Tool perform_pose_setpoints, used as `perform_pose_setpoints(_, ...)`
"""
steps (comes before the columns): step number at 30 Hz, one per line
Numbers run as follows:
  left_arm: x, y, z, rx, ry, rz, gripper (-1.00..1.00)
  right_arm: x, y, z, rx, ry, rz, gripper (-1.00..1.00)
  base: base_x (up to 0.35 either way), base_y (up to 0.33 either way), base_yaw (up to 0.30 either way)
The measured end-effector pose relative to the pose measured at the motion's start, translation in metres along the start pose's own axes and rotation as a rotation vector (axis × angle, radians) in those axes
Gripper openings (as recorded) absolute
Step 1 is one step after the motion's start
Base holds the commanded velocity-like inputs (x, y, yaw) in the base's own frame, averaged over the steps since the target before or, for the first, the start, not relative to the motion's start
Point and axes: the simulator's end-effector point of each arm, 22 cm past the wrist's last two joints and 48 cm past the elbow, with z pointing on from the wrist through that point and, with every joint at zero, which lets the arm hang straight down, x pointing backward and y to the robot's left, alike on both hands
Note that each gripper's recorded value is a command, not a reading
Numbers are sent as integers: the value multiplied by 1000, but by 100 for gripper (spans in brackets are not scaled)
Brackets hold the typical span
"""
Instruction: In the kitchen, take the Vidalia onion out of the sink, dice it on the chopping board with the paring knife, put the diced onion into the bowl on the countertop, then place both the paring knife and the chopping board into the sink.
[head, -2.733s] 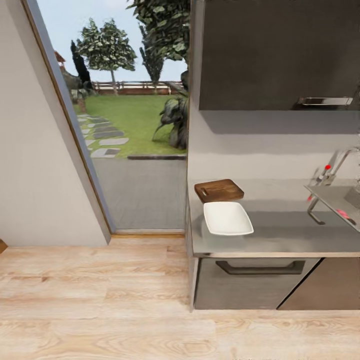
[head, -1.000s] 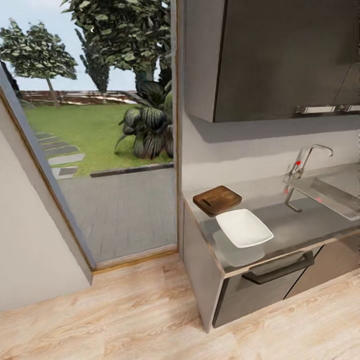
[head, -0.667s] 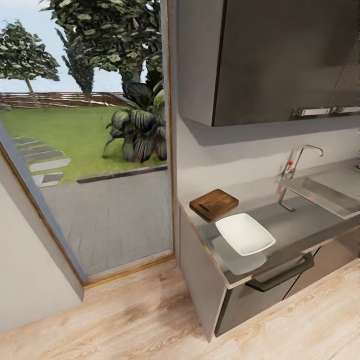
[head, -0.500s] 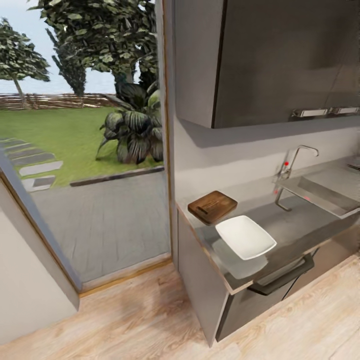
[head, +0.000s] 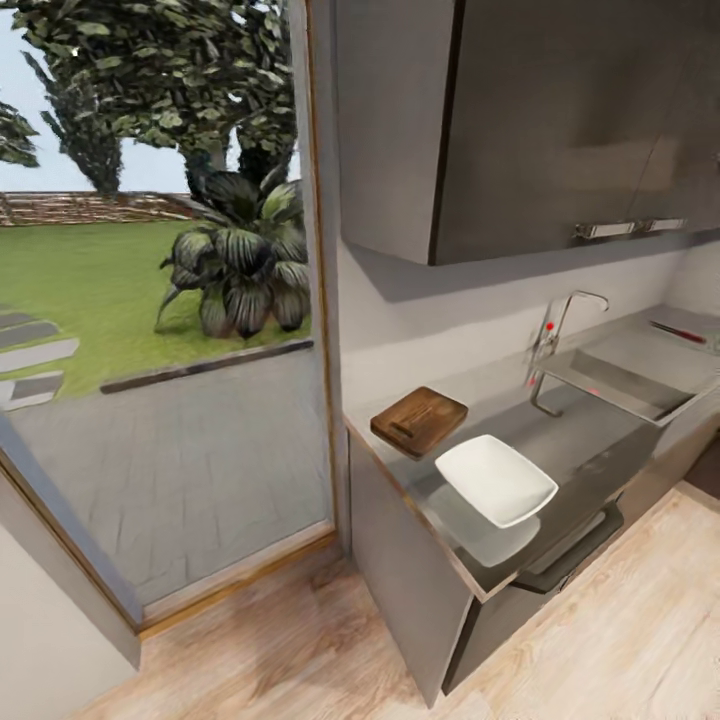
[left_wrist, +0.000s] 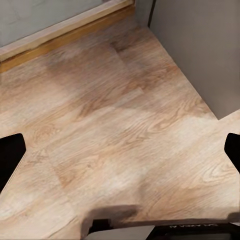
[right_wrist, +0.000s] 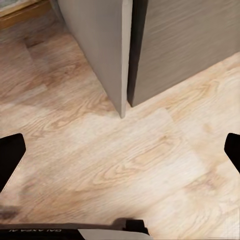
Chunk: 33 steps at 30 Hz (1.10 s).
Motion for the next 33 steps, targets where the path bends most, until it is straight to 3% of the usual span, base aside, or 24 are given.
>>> perform_pose_setpoints(12, -1, 0, 0, 0, -2, -1, 100, -1, 0, 0, -1, -3, -1, 100, -79, 274, -16)
perform_pose_setpoints(19, -1, 0, 0, 0, -3, 0, 100, -1, 0, 0, -2, -4, -4, 100, 105, 250, 0)
perform_pose_setpoints(25, 1, 0, 0, 0, 0, 0, 100, -1, 0, 0, 0, -2, -3, 100, 43, 58, -36)
perform_pose_setpoints(33, 5, 1, 0, -1, 10, 1, 100, -2, 0, 0, 0, -5, -2, 100, 4, 5, -231)
